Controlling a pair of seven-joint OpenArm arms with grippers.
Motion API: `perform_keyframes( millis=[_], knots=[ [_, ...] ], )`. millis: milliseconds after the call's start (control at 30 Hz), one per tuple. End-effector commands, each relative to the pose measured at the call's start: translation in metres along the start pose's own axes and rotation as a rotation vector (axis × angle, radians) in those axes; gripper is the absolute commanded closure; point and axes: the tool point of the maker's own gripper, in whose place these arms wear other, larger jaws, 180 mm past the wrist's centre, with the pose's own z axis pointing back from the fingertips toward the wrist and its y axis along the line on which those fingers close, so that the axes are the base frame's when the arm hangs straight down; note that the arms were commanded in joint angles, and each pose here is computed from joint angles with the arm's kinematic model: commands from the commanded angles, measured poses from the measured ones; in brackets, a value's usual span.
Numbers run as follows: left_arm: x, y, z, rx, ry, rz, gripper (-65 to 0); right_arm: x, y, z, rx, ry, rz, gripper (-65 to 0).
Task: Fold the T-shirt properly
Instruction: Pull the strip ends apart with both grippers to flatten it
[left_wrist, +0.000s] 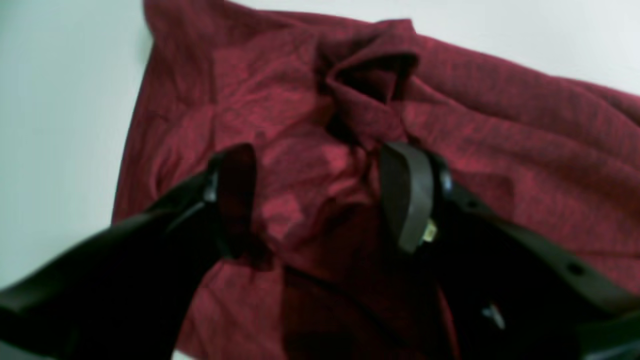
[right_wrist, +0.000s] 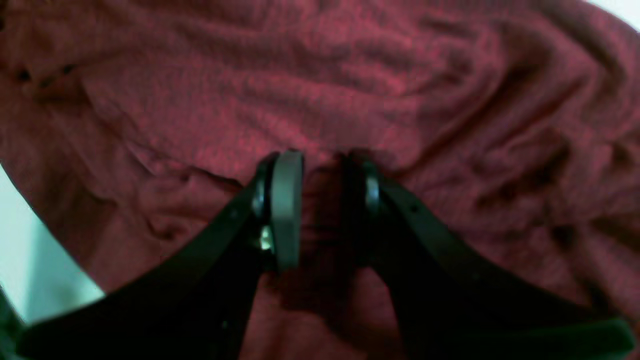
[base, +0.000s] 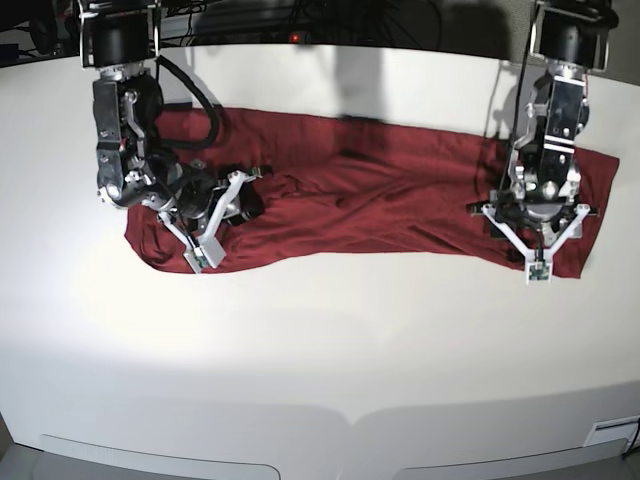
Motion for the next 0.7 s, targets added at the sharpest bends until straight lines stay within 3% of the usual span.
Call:
perform_keyframes(
  millis=[0, 133, 367, 667],
  knots=[
    [-0.017, 0.002, -0.005, 0.003, 0.076, 0.000, -37.8, 0.011, -0.008, 0.000, -0.023, -0.016, 0.013, -16.7],
    [-0.011, -0.005, -0.012, -0.013, 0.093, 0.025, -37.8, 0.018, -0.032, -0.011, -0.068, -0.004, 0.005, -16.7],
    [0.027, -0.027, -0.009, -0.054, 0.039, 0.063, -37.8, 0.050, -0.071, -0.020, -0.118, 0.007, -0.014, -16.7],
    [0.061, -0.016, -0.005, -0.016, -0.029, 0.049, -37.8, 0.104, -0.063, 0.001, -0.121, -0.119, 0.057, -16.7]
  ],
)
